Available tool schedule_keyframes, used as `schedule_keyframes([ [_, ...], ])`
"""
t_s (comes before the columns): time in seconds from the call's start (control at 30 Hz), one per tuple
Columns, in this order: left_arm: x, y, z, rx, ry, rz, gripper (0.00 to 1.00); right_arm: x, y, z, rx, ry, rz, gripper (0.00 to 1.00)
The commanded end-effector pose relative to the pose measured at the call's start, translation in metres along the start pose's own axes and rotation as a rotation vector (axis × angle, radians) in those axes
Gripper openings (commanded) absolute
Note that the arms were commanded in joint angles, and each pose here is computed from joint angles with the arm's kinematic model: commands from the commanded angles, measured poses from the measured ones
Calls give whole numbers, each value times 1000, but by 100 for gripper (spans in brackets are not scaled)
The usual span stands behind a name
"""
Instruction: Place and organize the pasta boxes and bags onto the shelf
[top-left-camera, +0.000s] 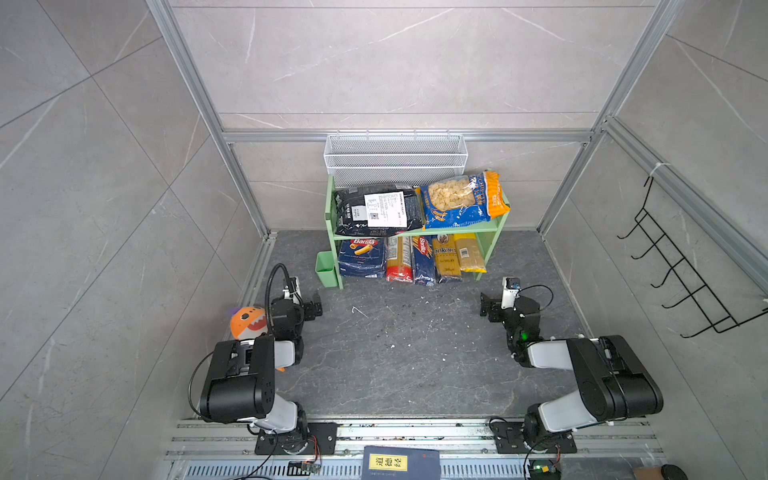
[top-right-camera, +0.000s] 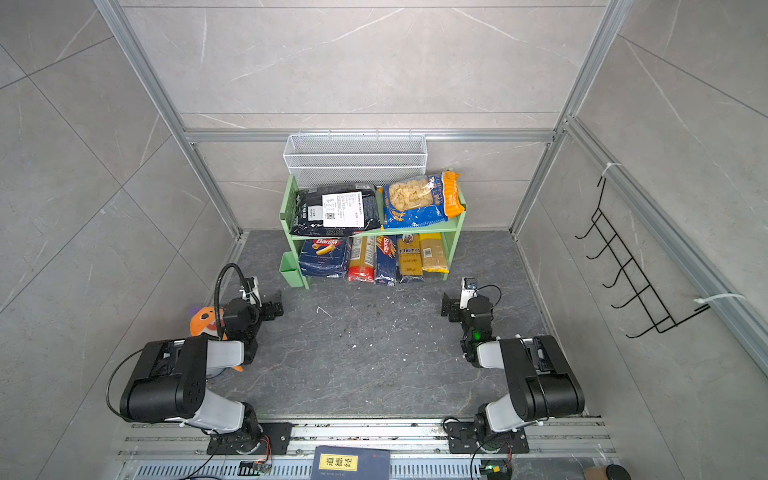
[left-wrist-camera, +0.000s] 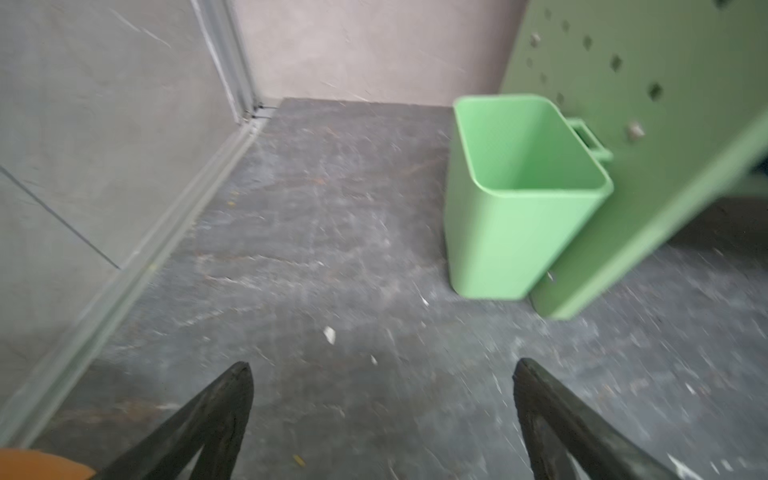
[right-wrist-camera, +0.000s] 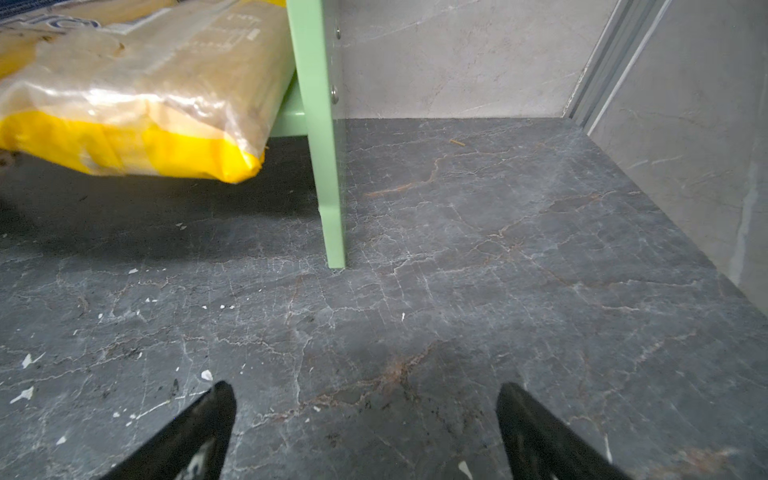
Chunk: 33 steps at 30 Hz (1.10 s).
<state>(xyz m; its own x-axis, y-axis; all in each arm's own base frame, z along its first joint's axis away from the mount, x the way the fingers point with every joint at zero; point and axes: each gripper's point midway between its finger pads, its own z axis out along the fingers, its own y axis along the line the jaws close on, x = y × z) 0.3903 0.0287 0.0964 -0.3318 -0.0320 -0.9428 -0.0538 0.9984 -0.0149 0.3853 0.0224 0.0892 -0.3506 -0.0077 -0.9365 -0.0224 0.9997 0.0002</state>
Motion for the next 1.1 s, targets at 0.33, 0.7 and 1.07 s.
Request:
schedule_keyframes([
  [0.33,11,0,-2,7,44,-27,100,-4,1,2,14,-3,-26,99],
  [0.7,11,0,-2,5,45,-27,100,-4,1,2,15,-4,-24,99],
  [1.07,11,0,-2,2,45,-24,100,-3,1,2,13,-1,-26,99],
])
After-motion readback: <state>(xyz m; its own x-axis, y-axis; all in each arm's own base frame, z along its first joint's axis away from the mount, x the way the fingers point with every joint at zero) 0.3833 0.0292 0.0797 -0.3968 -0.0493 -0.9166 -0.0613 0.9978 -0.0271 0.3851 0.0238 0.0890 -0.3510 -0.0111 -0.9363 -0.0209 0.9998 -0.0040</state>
